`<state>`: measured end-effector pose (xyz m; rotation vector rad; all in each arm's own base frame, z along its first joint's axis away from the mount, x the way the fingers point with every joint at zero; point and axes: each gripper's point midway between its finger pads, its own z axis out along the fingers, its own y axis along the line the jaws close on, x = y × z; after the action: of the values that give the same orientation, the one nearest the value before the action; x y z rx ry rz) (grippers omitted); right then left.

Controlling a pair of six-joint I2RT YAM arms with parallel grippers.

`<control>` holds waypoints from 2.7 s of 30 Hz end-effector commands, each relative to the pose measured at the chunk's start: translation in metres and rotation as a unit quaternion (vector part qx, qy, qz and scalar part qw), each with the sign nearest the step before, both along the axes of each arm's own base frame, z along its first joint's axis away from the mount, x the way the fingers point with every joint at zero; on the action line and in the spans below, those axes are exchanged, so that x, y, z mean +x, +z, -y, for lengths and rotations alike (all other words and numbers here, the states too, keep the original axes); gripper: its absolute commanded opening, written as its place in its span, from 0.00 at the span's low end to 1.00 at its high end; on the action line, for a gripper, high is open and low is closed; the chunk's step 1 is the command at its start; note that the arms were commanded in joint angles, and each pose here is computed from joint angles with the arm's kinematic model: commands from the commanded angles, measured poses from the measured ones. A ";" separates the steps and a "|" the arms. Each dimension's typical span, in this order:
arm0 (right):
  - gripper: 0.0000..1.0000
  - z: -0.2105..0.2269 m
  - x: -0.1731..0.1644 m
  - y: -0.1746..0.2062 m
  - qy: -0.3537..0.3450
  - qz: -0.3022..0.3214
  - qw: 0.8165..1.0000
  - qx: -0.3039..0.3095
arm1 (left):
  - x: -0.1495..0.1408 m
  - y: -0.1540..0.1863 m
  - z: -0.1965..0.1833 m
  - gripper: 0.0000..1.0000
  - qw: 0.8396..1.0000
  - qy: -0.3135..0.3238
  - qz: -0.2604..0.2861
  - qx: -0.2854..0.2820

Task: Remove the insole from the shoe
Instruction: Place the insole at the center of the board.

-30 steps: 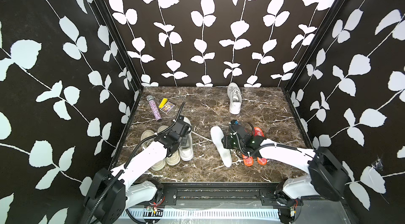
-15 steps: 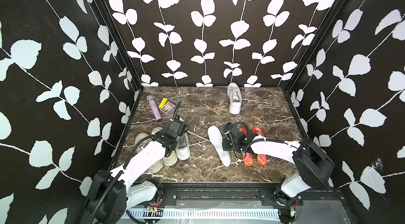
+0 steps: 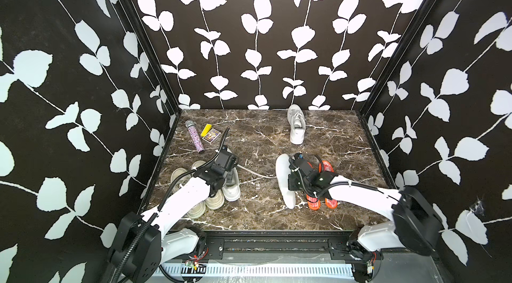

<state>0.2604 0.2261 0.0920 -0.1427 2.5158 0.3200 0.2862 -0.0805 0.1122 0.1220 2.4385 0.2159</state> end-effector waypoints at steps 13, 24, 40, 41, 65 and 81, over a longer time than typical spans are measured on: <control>0.00 -0.007 0.006 -0.044 0.003 -0.057 0.998 -0.019 | 0.002 0.005 -0.009 0.00 1.000 0.016 0.010 0.002; 0.00 -0.084 -0.001 -0.028 0.065 -0.063 0.994 0.058 | 0.004 0.006 -0.003 0.08 1.000 0.008 0.011 -0.012; 0.00 -0.004 0.003 -0.002 -0.010 0.002 1.000 0.005 | 0.008 0.005 0.001 0.10 1.000 0.005 0.006 -0.012; 0.00 -0.003 0.002 -0.008 -0.009 -0.006 1.000 -0.001 | 0.008 0.006 0.001 0.10 1.000 0.005 0.007 -0.012; 0.26 0.069 0.000 -0.023 -0.053 -0.030 0.996 -0.069 | 0.009 0.026 0.009 0.52 0.999 -0.004 0.027 -0.043; 0.59 0.064 0.099 0.086 -0.062 0.078 0.994 -0.051 | 0.011 0.075 0.021 0.72 0.984 -0.011 0.117 -0.134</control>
<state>0.3322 0.1678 0.1613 -0.0534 2.4203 0.1716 0.2917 -0.0929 0.1672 0.0433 2.2995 0.0099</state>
